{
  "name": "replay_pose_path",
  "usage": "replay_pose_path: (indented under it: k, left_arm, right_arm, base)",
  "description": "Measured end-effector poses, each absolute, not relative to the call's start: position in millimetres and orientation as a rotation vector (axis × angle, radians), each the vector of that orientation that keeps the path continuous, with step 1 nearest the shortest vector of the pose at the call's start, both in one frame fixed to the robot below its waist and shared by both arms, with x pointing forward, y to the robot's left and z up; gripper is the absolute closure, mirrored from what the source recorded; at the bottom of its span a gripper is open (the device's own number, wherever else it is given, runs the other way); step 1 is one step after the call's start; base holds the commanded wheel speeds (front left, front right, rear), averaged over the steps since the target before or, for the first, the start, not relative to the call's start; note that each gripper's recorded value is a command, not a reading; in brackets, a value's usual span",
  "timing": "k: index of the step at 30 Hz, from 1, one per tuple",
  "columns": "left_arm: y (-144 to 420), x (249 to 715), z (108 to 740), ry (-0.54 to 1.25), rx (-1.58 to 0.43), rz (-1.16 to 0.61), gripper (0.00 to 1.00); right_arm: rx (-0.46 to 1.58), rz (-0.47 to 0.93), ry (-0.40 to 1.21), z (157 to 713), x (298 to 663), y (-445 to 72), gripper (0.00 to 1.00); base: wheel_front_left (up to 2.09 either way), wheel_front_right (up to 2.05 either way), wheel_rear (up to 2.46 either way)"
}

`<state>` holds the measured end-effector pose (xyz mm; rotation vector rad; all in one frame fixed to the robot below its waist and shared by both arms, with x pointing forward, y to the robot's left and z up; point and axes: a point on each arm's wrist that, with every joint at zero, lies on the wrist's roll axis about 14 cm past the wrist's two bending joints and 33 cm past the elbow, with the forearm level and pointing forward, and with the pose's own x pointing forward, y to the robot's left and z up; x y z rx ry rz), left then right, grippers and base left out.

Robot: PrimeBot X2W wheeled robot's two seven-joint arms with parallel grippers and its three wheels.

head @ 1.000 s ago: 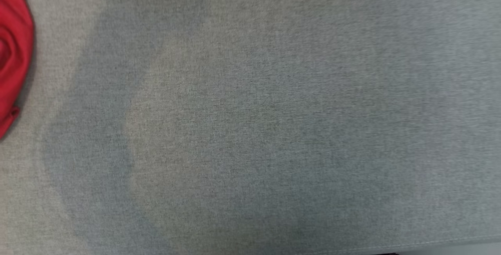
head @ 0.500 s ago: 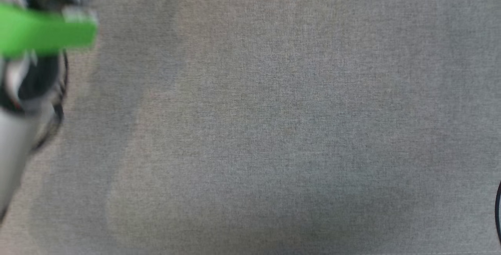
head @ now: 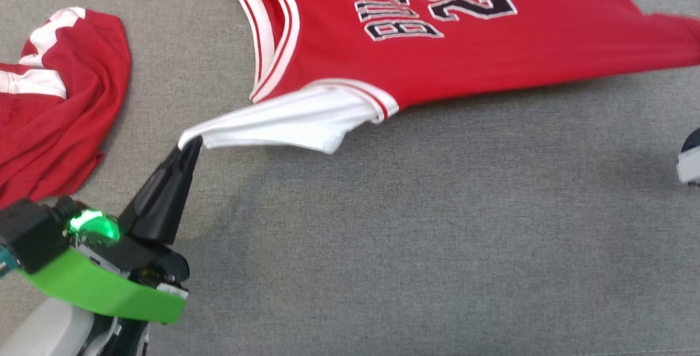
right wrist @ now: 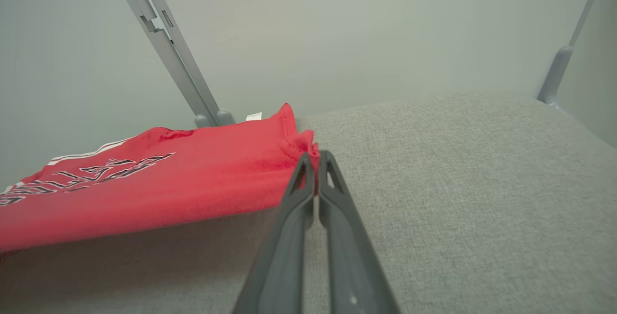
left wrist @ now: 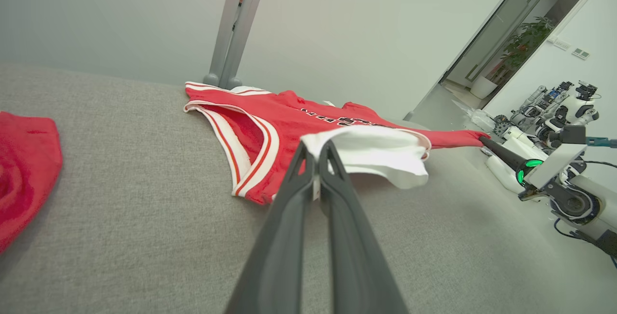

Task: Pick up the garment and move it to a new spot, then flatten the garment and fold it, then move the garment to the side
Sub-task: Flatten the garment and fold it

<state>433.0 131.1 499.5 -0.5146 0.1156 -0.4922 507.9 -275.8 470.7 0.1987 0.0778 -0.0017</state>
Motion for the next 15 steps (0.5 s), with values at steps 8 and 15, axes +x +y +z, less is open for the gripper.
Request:
replay_pose_path:
  k: [8,15]
  left_arm:
    - [118.6,377.0,489.9,0.217,-0.565,-0.484,1.0]
    - [109.9,357.3,496.4,0.247,-0.593,-0.484,1.0]
  right_arm:
    - [0.215,-0.044,0.147,471.6,444.7,-281.7,1.0]
    - [0.21,-0.081,0.2,471.5,409.0,-285.8,1.0]
  base:
    - [0.0,0.0,0.0]
    - [0.0,0.0,0.0]
